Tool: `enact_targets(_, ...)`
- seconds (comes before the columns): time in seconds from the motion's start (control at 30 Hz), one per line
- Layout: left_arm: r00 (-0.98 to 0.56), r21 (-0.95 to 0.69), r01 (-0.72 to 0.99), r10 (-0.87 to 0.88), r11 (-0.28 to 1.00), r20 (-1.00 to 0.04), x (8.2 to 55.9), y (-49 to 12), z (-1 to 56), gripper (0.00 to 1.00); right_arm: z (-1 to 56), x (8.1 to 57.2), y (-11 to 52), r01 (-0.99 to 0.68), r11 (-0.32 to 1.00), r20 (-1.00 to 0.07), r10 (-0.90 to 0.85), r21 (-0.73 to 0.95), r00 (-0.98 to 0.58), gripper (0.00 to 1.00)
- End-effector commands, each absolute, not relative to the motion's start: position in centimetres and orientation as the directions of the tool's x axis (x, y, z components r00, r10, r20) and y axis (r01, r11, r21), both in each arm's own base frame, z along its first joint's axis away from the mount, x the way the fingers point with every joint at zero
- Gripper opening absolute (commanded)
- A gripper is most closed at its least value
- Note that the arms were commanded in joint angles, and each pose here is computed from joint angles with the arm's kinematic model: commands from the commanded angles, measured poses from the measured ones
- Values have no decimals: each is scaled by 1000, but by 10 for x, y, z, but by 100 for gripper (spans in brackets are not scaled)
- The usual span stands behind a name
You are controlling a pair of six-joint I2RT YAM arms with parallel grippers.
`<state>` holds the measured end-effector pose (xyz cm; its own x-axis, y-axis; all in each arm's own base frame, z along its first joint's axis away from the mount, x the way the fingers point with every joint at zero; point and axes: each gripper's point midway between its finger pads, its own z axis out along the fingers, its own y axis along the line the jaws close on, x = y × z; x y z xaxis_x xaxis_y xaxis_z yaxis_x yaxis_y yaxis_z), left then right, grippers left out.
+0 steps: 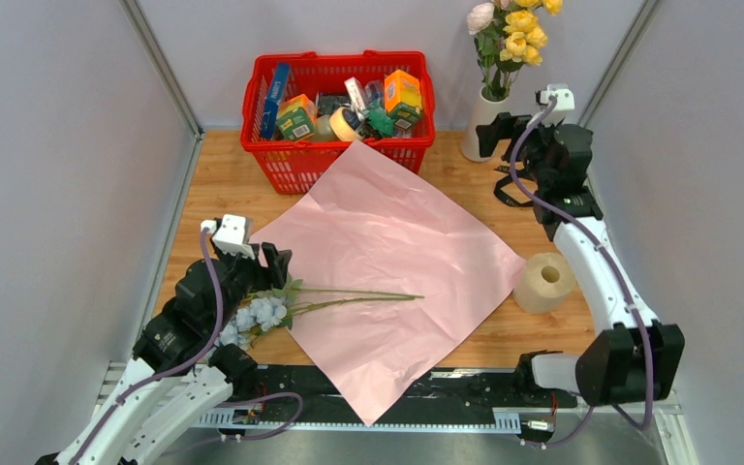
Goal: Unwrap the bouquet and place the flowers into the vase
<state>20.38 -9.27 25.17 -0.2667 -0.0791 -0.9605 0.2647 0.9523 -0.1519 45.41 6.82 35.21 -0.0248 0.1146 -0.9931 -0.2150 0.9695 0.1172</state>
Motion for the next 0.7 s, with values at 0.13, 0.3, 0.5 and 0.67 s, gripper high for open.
enact_targets(0.13,-276,-139,281,-59,950,-959,208,-98,251,77,277,360,139,-405,847,-910,196,344,-364,100)
enact_targets(0.3,-267,-145,283,-67,948,-961,207,-98,254,75,220,321,195,-494,790,-871,99,363,-481,93)
enact_targets(0.5,-252,-147,262,-79,954,-964,207,-93,256,75,177,285,270,-625,674,-819,-51,394,-572,73)
enact_targets(0.67,-248,-147,251,-83,957,-965,207,-90,257,75,146,263,324,-726,551,-784,-193,411,-590,58)
